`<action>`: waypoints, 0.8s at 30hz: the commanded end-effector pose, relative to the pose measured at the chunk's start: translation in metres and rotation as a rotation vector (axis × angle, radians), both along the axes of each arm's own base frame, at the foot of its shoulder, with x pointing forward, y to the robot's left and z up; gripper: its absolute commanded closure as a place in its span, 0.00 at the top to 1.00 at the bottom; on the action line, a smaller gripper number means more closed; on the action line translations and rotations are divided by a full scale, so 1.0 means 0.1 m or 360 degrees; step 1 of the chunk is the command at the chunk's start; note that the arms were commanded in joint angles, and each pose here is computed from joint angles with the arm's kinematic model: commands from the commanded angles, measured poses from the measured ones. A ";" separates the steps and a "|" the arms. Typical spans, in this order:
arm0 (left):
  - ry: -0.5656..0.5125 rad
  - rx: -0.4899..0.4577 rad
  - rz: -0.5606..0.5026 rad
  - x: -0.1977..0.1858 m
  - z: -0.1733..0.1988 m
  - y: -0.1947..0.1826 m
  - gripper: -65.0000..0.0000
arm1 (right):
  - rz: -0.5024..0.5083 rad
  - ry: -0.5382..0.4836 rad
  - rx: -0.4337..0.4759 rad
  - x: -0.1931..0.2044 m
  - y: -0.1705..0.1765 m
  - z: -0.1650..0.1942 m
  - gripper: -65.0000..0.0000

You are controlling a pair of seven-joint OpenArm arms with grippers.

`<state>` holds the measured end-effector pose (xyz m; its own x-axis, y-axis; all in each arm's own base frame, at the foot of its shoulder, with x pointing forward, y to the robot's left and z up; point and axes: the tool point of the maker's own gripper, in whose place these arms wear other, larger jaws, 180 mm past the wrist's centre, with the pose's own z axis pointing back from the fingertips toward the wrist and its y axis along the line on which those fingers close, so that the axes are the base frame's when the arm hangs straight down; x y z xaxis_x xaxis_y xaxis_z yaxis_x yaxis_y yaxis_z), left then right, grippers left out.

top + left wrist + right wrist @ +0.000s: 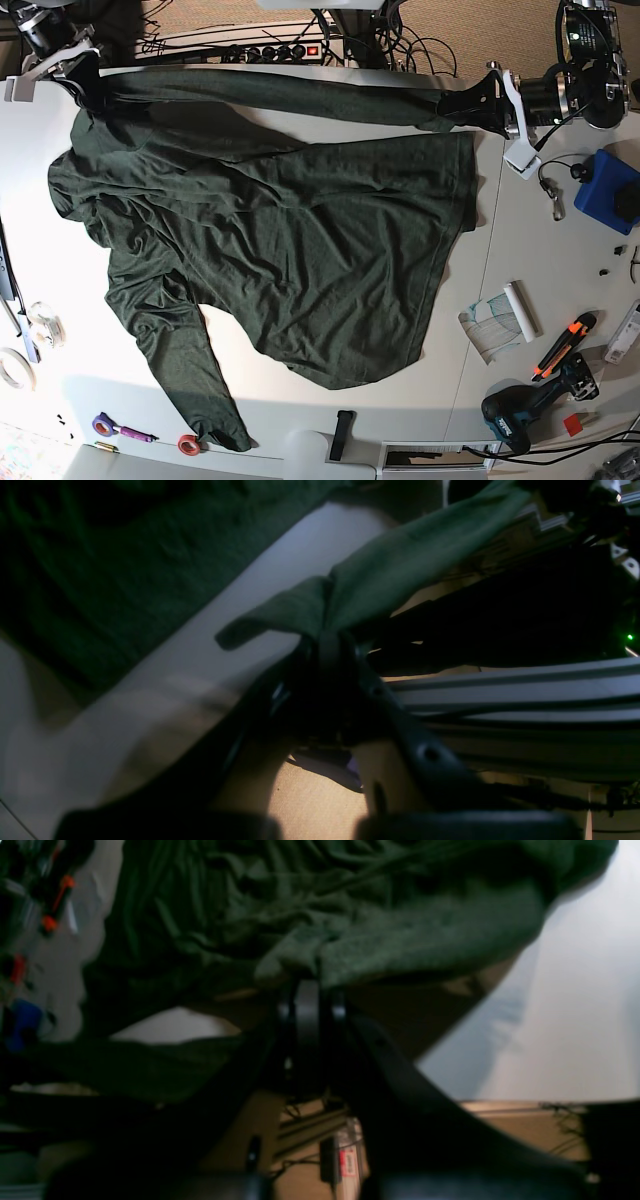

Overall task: Layout the t-shirt on the table in an organized manner, then fold the t-shirt properly
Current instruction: 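Pull the sleeve straight with the left gripper away from the right gripper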

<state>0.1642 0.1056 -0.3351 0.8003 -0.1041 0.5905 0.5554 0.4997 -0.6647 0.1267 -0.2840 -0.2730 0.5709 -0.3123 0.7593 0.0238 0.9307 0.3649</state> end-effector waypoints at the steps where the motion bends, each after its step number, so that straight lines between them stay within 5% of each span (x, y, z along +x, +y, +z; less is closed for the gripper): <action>1: -0.0040 -0.0023 0.0002 0.03 0.09 0.01 0.00 | 0.0031 -0.0059 -0.0046 0.03 0.01 0.14 0.02; 24: -0.0078 0.0027 0.0126 0.11 0.12 0.25 0.00 | 0.0089 -0.0022 0.0005 -0.16 0.14 0.19 0.02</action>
<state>0.1696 0.1279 -0.3327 0.7975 -0.0616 0.6002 0.5256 0.5595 -0.6409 0.1066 -0.2688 -0.2647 0.6033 -0.2982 0.7397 -0.0123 0.9239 0.3825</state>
